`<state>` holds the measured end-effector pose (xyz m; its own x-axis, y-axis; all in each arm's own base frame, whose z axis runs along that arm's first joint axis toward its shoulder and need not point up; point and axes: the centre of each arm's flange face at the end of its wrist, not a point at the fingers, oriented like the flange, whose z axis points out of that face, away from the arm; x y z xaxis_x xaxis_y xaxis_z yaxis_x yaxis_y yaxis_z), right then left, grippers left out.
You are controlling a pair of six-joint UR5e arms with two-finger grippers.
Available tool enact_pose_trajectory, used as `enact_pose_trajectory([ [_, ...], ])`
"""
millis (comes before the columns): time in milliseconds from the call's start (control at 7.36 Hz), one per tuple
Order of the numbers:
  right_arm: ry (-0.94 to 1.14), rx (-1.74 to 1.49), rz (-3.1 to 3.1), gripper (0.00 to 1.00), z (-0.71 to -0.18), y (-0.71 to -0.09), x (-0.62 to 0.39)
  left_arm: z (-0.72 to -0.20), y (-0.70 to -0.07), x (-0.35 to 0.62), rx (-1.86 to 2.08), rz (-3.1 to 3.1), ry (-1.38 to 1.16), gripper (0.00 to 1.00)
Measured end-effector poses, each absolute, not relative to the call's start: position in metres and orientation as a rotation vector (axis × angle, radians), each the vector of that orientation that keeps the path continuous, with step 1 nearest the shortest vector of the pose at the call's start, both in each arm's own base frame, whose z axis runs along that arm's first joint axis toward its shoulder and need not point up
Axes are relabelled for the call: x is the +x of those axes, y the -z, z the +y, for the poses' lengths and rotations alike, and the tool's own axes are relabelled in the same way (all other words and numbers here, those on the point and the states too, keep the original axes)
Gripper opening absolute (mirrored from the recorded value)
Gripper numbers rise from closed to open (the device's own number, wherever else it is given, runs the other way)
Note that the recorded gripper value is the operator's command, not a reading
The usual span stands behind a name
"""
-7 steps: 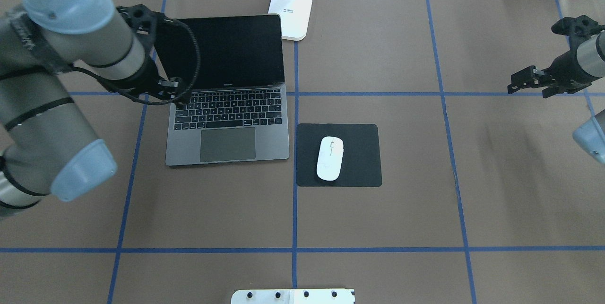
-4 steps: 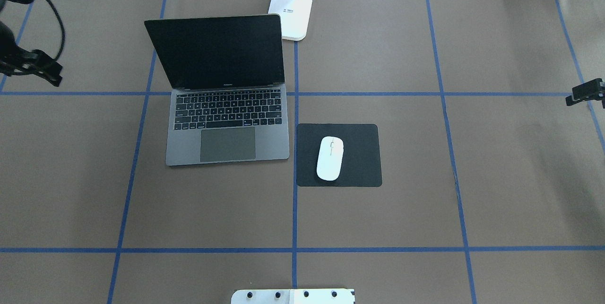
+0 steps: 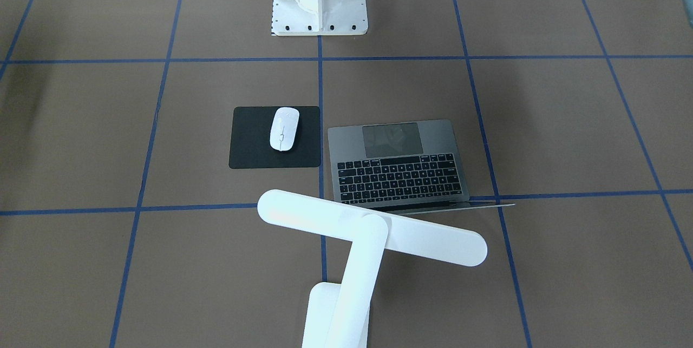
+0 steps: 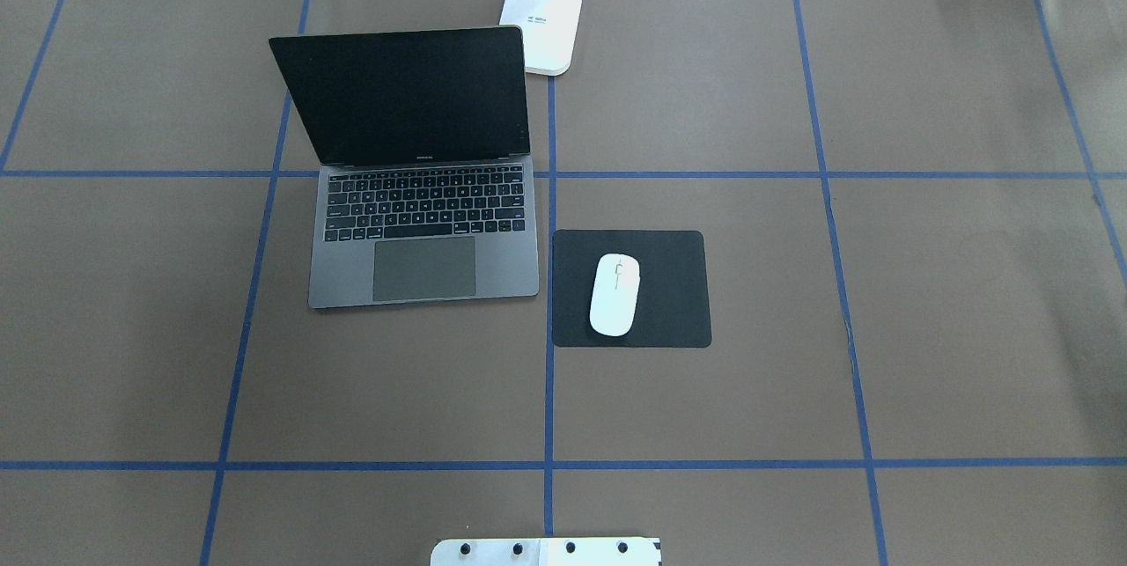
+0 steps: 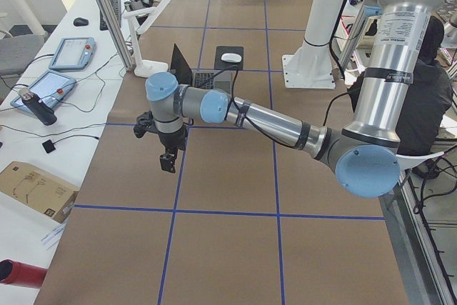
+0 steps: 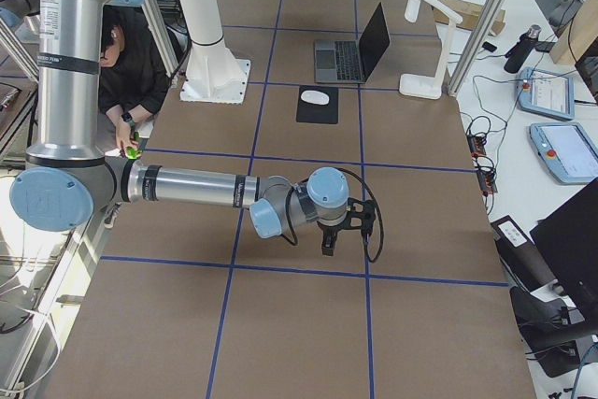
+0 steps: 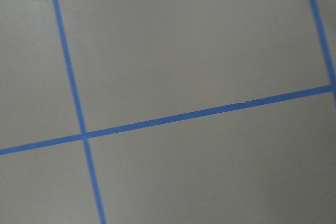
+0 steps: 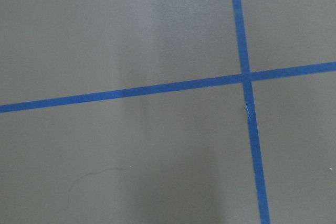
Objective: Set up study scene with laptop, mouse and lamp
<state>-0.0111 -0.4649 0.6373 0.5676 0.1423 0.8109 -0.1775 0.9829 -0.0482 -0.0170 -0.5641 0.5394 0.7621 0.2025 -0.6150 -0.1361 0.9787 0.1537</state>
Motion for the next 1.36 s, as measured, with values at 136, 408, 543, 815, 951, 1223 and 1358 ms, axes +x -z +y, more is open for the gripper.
enact_pose_trajectory([
  [136, -0.196, 0.023, -0.957, 1.0, -0.466, -0.622, -0.01, -0.567, -0.561, -0.03, 0.098, 0.681, -0.179, 0.99],
  [408, -0.204, -0.018, -0.926, 1.0, -0.464, -0.578, -0.007, -0.571, -0.596, -0.041, 0.089, 0.681, -0.161, 0.99],
  [543, -0.182, -0.029, -0.889, 1.0, -0.462, -0.566, -0.001, -0.572, -0.605, -0.042, 0.087, 0.681, -0.158, 0.99],
  [815, -0.074, -0.039, -0.798, 1.0, -0.455, -0.58, 0.034, -0.571, -0.63, -0.042, 0.088, 0.68, -0.162, 0.99],
  [951, -0.011, -0.049, -0.747, 1.0, -0.451, -0.591, 0.05, -0.566, -0.644, -0.043, 0.075, 0.68, -0.159, 0.99],
  [1223, 0.012, -0.103, -0.724, 1.0, -0.442, -0.623, 0.068, -0.555, -0.662, -0.044, 0.063, 0.68, -0.152, 0.99],
  [1358, 0.007, -0.11, -0.744, 1.0, -0.441, -0.629, 0.07, -0.549, -0.667, -0.045, 0.072, 0.681, -0.151, 0.99],
])
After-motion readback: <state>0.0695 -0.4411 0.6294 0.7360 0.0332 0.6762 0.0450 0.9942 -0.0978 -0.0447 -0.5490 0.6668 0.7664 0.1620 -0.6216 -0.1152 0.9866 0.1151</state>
